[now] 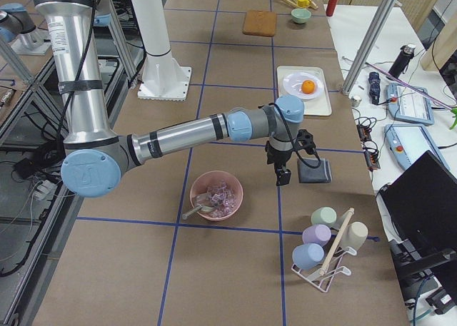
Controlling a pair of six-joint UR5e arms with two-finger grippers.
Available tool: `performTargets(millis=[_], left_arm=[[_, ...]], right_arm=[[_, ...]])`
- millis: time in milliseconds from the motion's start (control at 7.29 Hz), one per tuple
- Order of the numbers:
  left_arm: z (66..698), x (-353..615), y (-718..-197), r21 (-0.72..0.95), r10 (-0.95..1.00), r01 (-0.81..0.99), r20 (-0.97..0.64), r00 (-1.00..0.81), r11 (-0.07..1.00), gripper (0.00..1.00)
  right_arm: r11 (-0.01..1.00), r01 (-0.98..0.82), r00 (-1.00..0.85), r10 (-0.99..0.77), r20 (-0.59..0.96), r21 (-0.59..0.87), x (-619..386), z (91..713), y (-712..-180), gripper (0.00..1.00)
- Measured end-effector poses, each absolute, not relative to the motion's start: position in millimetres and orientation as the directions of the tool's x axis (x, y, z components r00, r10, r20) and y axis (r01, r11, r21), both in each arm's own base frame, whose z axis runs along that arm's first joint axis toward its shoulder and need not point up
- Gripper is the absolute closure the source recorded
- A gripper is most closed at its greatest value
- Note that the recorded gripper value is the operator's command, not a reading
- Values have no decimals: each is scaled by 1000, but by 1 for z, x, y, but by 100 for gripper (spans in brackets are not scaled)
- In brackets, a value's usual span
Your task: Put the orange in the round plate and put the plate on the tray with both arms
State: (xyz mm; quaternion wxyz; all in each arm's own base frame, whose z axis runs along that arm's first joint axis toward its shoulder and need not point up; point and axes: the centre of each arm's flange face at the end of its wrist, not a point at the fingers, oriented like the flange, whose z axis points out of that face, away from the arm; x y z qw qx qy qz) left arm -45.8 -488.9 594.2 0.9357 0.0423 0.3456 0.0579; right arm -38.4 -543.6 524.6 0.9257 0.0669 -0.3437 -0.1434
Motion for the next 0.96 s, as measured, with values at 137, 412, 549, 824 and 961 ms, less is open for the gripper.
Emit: performTargets(millis=[137,412,549,824,961], left_arm=[[593,-46,-489,126,142,-79,-641,754,989,2],[591,-46,-490,144,153,-79,-639,753,986,2],[590,-46,-490,147,155,-79,-639,753,986,2],[591,-46,-490,147,155,-79,-639,753,986,2],[591,-46,-490,147,155,-79,-639,753,986,2]], right_arm=[[950,220,722,-312,617,223,-39,524,-543,0],[949,220,721,-313,618,224,-40,523,-543,0],[949,220,721,-315,618,226,-40,522,-543,0],[949,220,720,-315,618,228,-40,519,-544,0],[950,220,721,-312,618,224,-40,515,-547,0]])
